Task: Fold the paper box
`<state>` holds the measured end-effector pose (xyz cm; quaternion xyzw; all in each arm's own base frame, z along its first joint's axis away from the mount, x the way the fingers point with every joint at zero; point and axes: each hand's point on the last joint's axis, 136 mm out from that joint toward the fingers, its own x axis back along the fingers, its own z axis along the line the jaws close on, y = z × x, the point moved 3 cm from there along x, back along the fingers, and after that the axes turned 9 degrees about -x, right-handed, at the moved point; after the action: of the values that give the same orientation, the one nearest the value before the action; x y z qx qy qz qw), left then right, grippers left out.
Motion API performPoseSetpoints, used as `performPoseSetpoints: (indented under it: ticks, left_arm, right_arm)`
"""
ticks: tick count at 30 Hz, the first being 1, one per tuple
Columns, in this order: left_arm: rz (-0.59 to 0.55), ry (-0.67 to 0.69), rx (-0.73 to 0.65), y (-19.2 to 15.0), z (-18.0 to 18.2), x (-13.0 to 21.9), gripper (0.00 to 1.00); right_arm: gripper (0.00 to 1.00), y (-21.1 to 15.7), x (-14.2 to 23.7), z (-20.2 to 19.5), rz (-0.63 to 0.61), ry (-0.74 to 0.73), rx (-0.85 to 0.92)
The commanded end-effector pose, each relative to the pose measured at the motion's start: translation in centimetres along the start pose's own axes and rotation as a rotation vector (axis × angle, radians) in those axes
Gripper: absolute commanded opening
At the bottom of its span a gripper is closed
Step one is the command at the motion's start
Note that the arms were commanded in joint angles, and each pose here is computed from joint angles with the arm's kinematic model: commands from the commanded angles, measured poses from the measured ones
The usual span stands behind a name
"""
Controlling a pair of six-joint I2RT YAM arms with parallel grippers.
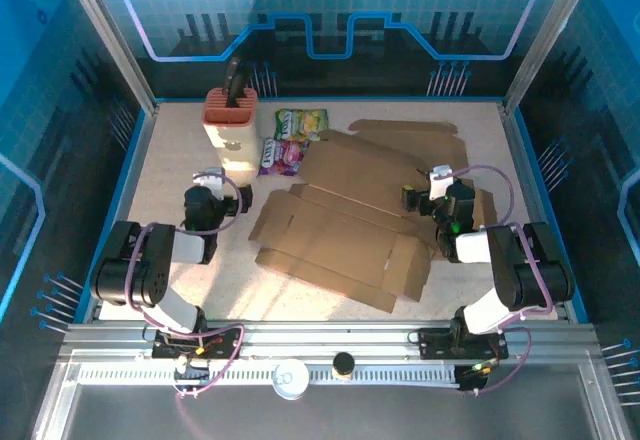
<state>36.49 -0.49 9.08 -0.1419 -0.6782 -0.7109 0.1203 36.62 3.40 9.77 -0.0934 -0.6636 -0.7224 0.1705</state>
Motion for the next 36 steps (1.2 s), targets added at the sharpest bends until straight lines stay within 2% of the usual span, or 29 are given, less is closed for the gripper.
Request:
performPoseSetpoints:
  ticks: [1, 21, 25, 27, 31, 36]
  left_arm:
    - [-0.040, -0.013, -0.016, 1.5, 0.1, 0.0, 0.99]
    - [-0.042, -0.012, -0.016, 1.5, 0.1, 0.0, 0.99]
    - [-0.054, -0.038, -0.024, 1.5, -0.2, 0.2, 0.99]
    - [-0.103, -0.035, -0.033, 1.6, -0.4, 1.0, 0.99]
    - [-0.204, 0.019, -0.072, 2.6, -0.7, 3.6, 0.99]
    - [-0.254, 0.041, -0.181, 3.8, -3.0, 5.8, 0.99]
  right_arm:
    - [1.00, 1.1, -0.1, -0.2, -0.029, 0.006, 0.011]
    - [1.00, 1.2, 0.1, -0.4, -0.042, -0.019, 0.006]
    - [1.00, 1.3, 2.2, -2.0, -0.161, -0.124, -0.044]
    - [1.00, 1.6, 3.5, -2.5, -0.213, -0.152, -0.066]
    - [1.00, 2.2, 4.9, -1.5, -0.260, -0.139, -0.023]
    - [1.00, 4.4, 6.9, 0.5, -0.341, -0.194, 0.079]
